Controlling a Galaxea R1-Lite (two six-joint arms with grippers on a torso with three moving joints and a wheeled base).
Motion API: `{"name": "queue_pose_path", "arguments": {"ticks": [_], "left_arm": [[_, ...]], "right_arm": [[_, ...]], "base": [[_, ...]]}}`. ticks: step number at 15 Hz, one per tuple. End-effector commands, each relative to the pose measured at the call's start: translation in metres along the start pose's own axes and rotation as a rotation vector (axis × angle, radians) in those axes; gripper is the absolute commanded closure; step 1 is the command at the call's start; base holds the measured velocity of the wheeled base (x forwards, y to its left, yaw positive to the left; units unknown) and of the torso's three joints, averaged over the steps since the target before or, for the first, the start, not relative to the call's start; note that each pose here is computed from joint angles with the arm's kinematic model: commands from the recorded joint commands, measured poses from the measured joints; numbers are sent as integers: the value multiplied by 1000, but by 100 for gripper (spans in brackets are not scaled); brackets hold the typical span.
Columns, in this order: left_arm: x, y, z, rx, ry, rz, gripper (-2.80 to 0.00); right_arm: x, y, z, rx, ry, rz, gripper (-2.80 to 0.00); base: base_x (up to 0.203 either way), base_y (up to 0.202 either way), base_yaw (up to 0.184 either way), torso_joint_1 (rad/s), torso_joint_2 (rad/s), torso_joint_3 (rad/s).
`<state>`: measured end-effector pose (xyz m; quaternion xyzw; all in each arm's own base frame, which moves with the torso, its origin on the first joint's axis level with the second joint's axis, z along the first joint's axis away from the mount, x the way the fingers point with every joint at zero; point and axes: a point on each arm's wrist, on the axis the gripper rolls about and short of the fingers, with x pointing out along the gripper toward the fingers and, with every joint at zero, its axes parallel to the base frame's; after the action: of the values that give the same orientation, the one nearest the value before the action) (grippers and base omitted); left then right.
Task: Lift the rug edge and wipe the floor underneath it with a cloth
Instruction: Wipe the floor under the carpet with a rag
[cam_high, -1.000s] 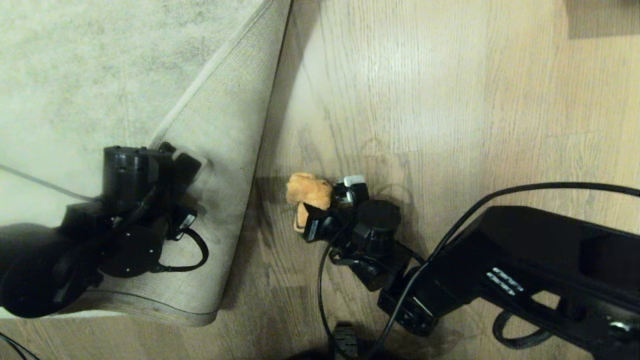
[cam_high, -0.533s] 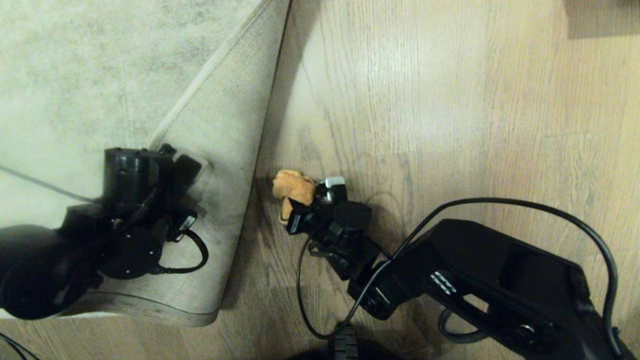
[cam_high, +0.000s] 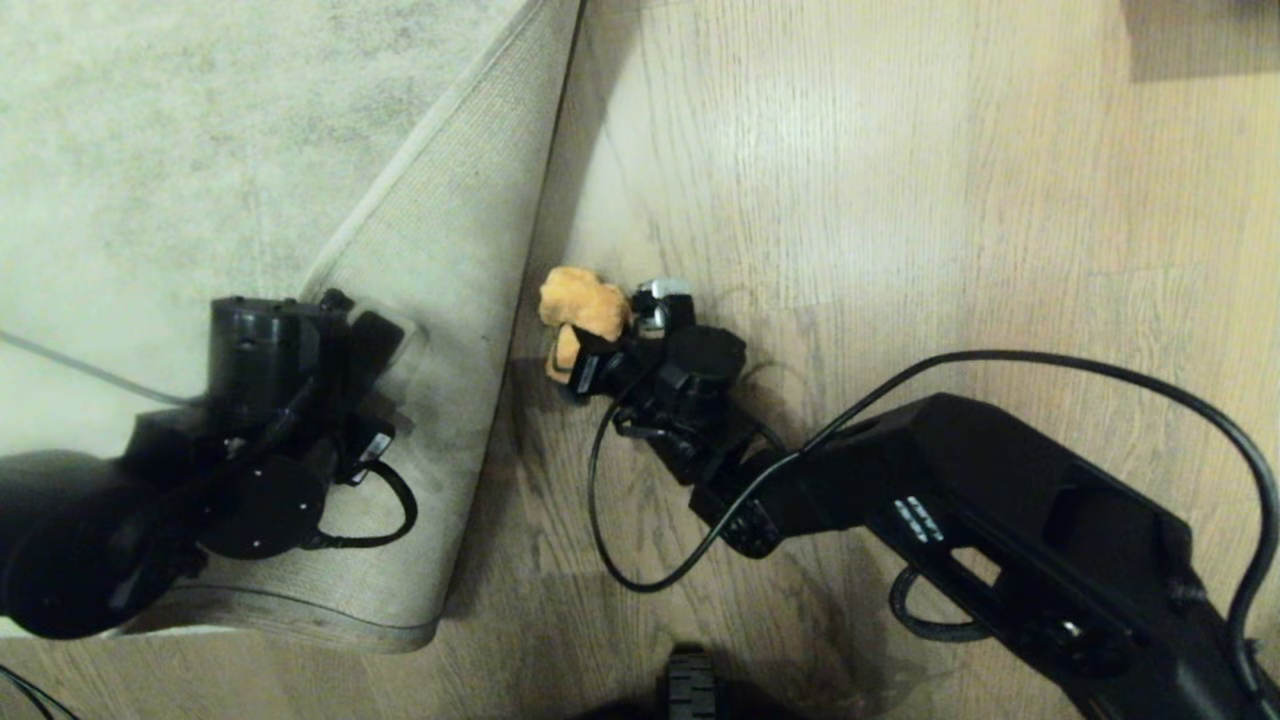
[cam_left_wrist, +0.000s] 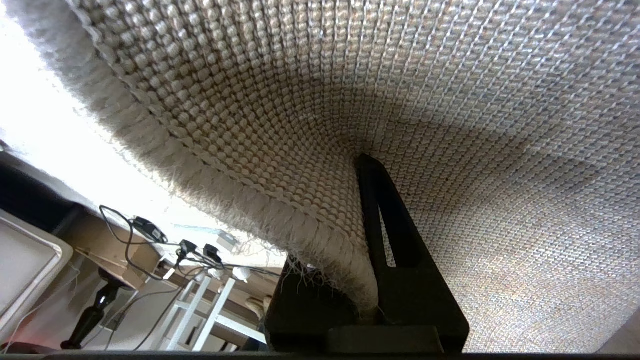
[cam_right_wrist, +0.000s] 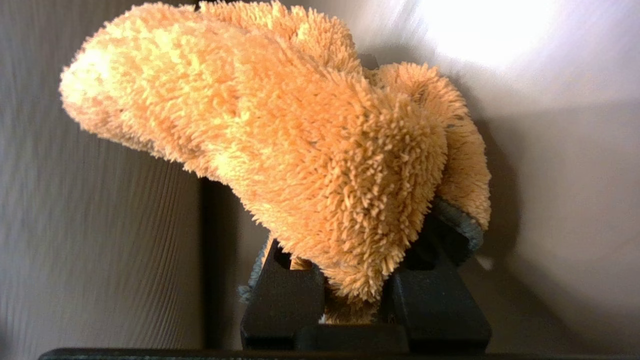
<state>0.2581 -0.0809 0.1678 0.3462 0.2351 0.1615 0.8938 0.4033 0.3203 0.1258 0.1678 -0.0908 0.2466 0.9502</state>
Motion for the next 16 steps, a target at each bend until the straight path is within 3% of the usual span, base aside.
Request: {"name": "queue_pose_path", "arguments": {"ticks": [1, 5, 9, 12, 16], "left_arm": [[0, 0, 1, 0, 0, 5, 0], [0, 1, 2, -4, -5, 5, 0], [-1, 0, 1, -1, -4, 4, 0], [0, 0, 1, -2, -3, 4, 0], [-1, 1, 3, -8, -9, 6, 0]], "right_arm": [[0, -4, 44, 3, -79, -22, 0], [-25, -2, 83, -4, -80, -30, 0], [-65, 5, 94, -28, -26, -14, 0], [-100, 30, 76, -19, 67, 53, 0], [-123, 61, 20, 35, 195, 136, 0]], "base": [[0, 0, 0, 0, 0, 0], [0, 0, 0, 0, 0, 0], [0, 0, 0, 0, 0, 0], [0, 0, 0, 0, 0, 0], [0, 0, 0, 0, 0, 0]]}}
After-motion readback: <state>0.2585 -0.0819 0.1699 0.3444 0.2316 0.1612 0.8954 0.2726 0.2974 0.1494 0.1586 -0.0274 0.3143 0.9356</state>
